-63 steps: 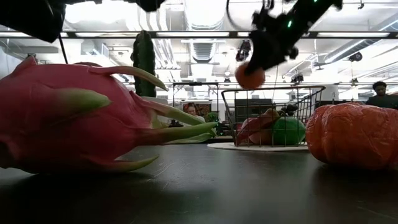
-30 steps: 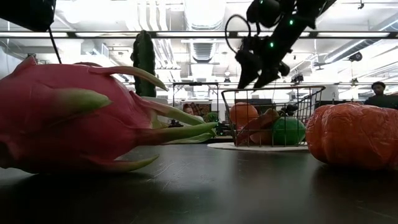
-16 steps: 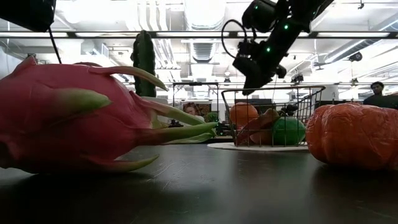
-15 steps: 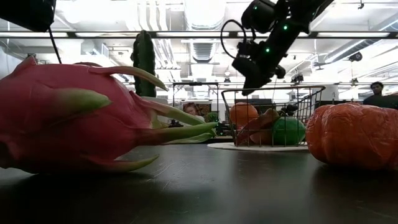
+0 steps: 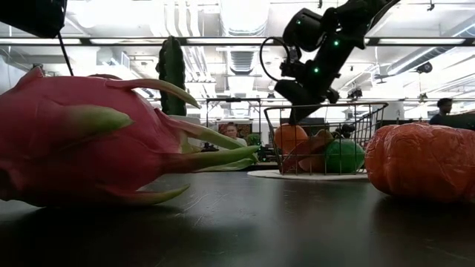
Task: Build produce basket
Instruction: Put the orange into the wire basket
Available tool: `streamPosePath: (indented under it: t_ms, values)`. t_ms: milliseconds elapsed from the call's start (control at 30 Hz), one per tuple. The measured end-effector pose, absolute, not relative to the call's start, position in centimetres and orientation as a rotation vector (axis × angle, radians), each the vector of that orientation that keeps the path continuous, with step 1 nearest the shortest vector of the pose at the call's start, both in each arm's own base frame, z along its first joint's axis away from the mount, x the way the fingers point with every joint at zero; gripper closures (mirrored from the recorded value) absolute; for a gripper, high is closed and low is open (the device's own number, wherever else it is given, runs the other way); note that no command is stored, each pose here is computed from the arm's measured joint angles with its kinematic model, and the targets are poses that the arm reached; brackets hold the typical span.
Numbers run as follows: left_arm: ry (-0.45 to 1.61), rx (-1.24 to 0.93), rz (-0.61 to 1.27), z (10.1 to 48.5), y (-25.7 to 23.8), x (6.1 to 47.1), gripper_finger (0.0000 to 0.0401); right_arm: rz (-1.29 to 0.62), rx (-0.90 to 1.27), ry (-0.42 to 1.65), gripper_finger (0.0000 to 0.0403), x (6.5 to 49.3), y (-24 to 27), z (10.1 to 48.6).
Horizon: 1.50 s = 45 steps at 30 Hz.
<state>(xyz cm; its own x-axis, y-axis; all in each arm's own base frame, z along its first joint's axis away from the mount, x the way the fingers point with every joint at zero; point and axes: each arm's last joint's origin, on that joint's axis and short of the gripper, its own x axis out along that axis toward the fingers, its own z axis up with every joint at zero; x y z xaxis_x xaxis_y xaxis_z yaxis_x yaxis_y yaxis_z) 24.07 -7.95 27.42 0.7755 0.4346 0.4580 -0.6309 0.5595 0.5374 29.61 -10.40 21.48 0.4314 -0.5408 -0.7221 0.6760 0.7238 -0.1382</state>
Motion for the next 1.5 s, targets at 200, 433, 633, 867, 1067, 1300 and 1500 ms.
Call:
streamPosePath:
  t_ms: [200,433,633,867,1067,1300,1500]
  values:
    - [-0.281,0.741,0.645,27.4,-7.9,24.1,0.0044,-0.767,0.220,0.863,0.0394,29.4,-10.3,21.1]
    - [-0.281,0.741,0.645,27.4,-7.9,24.1,0.0044,-0.775,0.242,0.885,0.0394,29.1,-10.2,21.0]
    - [-0.278,0.740,0.648,27.4,-7.9,24.1,0.0044,-0.742,0.286,0.885,0.0394,29.2,-10.0,20.9]
    - [-0.278,0.741,0.648,27.4,-7.9,24.1,0.0044,-0.743,0.290,0.892,0.0394,29.3,-10.0,20.7]
    - [-0.276,0.741,0.648,27.4,-7.9,24.1,0.0044,-0.740,0.289,0.827,0.0394,28.9,-9.9,22.5]
    - [-0.276,0.742,0.647,27.4,-7.9,24.1,0.0044,-0.724,0.226,0.767,0.0394,30.0,-10.8,23.9]
    - [-0.270,0.746,0.645,27.3,-7.9,24.1,0.0044,-0.745,0.214,0.801,0.0394,30.1,-12.0,22.9]
